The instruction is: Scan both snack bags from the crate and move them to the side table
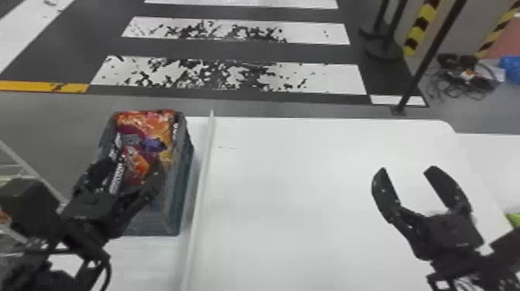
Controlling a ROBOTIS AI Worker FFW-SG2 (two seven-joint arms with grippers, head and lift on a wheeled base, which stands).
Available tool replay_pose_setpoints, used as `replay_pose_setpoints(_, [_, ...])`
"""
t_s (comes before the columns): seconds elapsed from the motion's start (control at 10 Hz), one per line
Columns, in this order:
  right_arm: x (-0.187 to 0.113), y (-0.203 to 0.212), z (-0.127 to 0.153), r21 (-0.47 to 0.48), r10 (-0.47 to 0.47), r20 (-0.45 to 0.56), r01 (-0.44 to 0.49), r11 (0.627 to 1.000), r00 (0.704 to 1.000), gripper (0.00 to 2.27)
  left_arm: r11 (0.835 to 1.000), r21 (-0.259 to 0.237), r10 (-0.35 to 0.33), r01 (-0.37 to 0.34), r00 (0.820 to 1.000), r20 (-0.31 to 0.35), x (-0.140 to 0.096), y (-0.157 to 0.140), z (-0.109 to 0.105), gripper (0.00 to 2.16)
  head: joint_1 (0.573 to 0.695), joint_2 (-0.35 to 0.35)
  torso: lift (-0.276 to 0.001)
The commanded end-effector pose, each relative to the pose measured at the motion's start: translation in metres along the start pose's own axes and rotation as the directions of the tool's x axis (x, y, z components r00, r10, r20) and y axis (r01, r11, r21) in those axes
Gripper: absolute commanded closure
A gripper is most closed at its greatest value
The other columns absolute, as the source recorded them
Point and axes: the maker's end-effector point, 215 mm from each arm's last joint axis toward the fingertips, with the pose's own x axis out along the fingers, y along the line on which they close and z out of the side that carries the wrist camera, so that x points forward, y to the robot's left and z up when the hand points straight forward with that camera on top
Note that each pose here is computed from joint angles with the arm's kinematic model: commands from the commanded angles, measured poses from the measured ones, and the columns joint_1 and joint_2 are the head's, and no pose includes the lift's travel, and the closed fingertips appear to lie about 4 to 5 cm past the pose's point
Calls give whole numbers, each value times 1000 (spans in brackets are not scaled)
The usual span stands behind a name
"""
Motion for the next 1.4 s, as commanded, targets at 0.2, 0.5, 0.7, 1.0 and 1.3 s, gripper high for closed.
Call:
replay_pose_setpoints(0.2, [-15, -2, 9, -16, 1, -1, -1, 1000, 1000, 63, 999, -6, 37, -37, 999, 6, 52, 16, 8, 83, 695, 35, -29])
replay_pose_setpoints(0.5, [-23, 4, -1, -31, 25, -32, -26, 999, 999, 63, 993, -25, 119, -119, 993, 4, 103, 44, 6, 87, 695, 54, -29])
replay_pose_setpoints(0.7, [-25, 2, -7, -46, 28, -47, -30, 999, 998, 70, 988, -38, 149, -149, 989, -5, 132, 61, 4, 87, 695, 70, -29])
replay_pose_setpoints(1.0, [-24, -2, -17, -57, 24, -66, -28, 998, 998, 73, 977, -39, 204, -208, 976, -78, 161, 77, -13, 83, 695, 84, -29])
replay_pose_setpoints(1.3, [-25, -3, -23, -57, 24, -82, -29, 998, 996, 76, 970, -32, 237, -242, 964, -120, 174, 85, -25, 83, 695, 81, -29])
